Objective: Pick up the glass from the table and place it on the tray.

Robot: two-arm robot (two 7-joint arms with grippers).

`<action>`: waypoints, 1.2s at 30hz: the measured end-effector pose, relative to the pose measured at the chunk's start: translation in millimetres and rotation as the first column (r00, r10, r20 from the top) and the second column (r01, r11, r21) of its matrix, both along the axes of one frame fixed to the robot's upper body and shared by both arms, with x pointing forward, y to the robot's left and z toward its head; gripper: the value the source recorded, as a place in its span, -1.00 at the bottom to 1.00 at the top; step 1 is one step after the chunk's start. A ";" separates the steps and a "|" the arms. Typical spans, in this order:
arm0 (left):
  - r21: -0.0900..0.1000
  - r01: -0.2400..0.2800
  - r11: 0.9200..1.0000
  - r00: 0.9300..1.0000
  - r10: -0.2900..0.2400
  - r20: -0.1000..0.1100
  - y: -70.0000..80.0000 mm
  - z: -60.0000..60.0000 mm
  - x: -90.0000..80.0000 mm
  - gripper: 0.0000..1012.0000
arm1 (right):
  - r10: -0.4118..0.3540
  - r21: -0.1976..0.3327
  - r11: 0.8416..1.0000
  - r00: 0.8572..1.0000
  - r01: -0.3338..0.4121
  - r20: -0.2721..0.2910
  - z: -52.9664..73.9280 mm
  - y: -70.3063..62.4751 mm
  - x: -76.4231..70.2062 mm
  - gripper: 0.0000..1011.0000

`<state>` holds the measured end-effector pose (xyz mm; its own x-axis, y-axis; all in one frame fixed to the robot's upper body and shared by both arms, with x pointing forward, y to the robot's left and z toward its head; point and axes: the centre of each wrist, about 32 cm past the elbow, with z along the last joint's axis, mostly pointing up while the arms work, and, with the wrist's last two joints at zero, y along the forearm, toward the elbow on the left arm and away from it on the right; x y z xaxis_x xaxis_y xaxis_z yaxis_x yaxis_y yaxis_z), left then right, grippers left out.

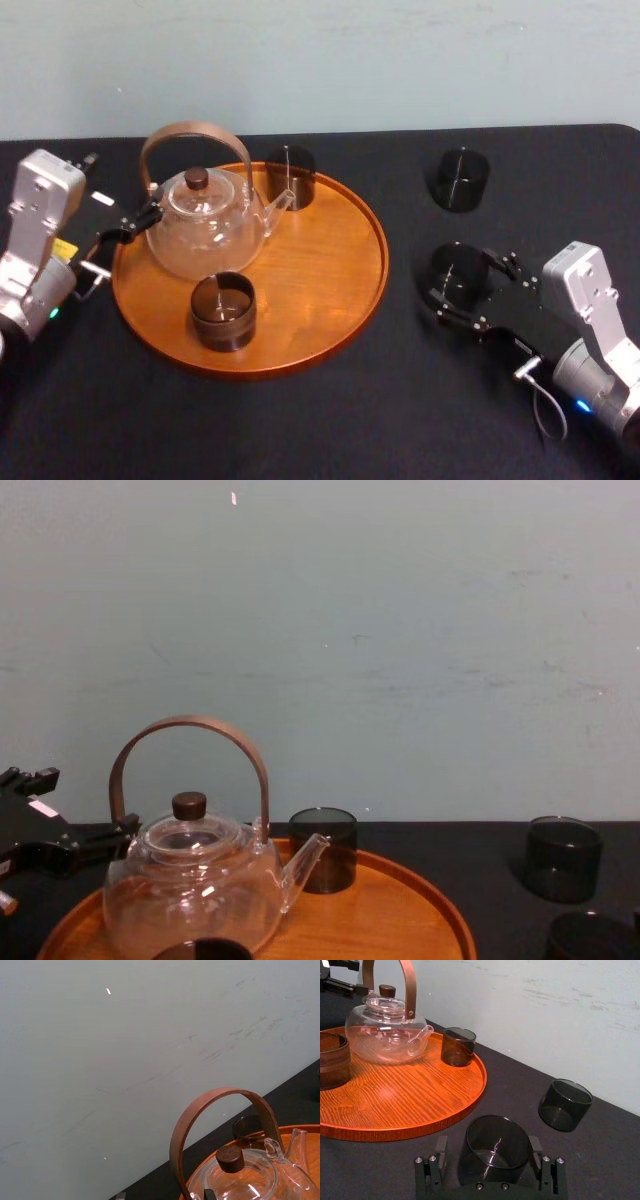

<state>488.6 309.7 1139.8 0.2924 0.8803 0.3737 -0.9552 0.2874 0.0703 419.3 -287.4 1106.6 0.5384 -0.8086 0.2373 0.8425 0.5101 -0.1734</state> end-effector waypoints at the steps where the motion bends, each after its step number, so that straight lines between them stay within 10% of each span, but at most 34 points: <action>1: 0.000 0.000 1.000 1.000 0.000 0.000 0.0 0.0 0.0 0.99 | 0.000 0.000 1.000 1.000 0.000 0.000 0.0 -0.1 0.0 0.98; 36: 0.000 0.000 1.000 1.000 0.000 0.000 0.0 0.0 0.0 1.00 | -0.024 0.012 1.000 1.000 0.024 0.011 2.0 -10.3 -8.1 0.98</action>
